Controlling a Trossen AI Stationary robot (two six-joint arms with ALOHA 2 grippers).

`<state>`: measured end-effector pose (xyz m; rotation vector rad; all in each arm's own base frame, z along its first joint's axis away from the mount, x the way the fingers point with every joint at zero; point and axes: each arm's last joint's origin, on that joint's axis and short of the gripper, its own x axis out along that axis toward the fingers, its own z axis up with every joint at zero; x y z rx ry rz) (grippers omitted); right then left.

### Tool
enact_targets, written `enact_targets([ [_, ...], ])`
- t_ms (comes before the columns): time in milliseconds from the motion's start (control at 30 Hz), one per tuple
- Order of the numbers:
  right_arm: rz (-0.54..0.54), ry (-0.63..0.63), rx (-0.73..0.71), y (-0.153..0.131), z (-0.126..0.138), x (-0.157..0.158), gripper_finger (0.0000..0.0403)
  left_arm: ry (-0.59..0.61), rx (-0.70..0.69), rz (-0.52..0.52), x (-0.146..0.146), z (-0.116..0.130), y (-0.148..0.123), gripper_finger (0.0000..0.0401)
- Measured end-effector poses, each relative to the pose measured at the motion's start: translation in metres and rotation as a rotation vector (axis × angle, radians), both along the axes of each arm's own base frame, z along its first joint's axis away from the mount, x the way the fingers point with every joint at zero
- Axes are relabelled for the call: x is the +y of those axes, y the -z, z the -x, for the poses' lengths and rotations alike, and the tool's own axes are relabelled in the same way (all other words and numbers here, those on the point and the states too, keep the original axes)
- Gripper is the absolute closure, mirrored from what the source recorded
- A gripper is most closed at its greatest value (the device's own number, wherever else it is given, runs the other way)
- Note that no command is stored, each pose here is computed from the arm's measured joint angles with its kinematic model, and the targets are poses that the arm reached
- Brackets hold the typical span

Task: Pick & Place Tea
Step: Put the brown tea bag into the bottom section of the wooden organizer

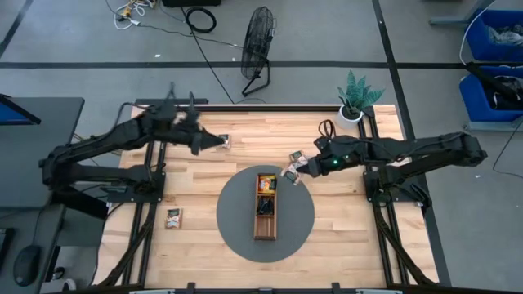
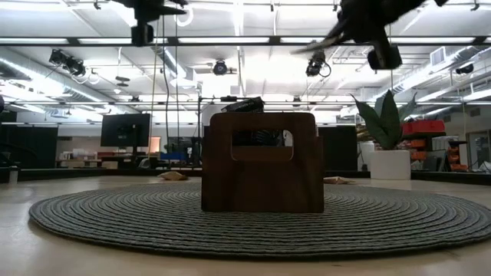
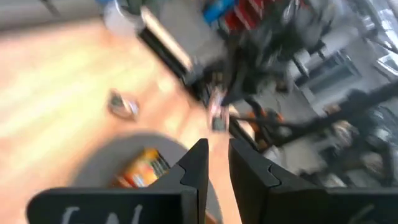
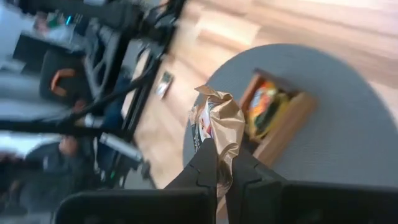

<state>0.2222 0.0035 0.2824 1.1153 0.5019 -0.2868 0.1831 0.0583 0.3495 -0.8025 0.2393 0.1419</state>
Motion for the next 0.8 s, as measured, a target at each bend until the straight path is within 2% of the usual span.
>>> enact_targets([
  [67, 0.000, -0.050, -0.016, -0.008, -0.002, 0.001, 0.0402, 0.065, 0.030, 0.063, 0.001, -0.012, 0.008, 0.0337],
  [200, -0.033, -0.136, -0.032, -0.013, -0.005, 0.004, 0.0402, 0.201, 0.026, 0.097, -0.003, -0.036, 0.017, 0.0325],
  [333, -0.059, -0.224, -0.013, -0.008, -0.010, 0.007, 0.0402, 0.277, -0.013, 0.094, -0.007, -0.059, 0.023, 0.0274],
  [433, -0.087, -0.282, -0.019, -0.005, -0.016, 0.012, 0.0402, 0.289, -0.006, 0.148, -0.009, -0.075, 0.032, 0.0222],
  [600, -0.129, -0.309, -0.072, -0.004, -0.028, 0.020, 0.0402, 0.367, -0.002, 0.240, -0.014, -0.098, 0.047, 0.0163],
  [800, -0.188, -0.305, -0.113, 0.000, -0.043, 0.023, 0.0402, 0.460, -0.028, 0.277, -0.031, -0.121, 0.060, 0.0153],
])
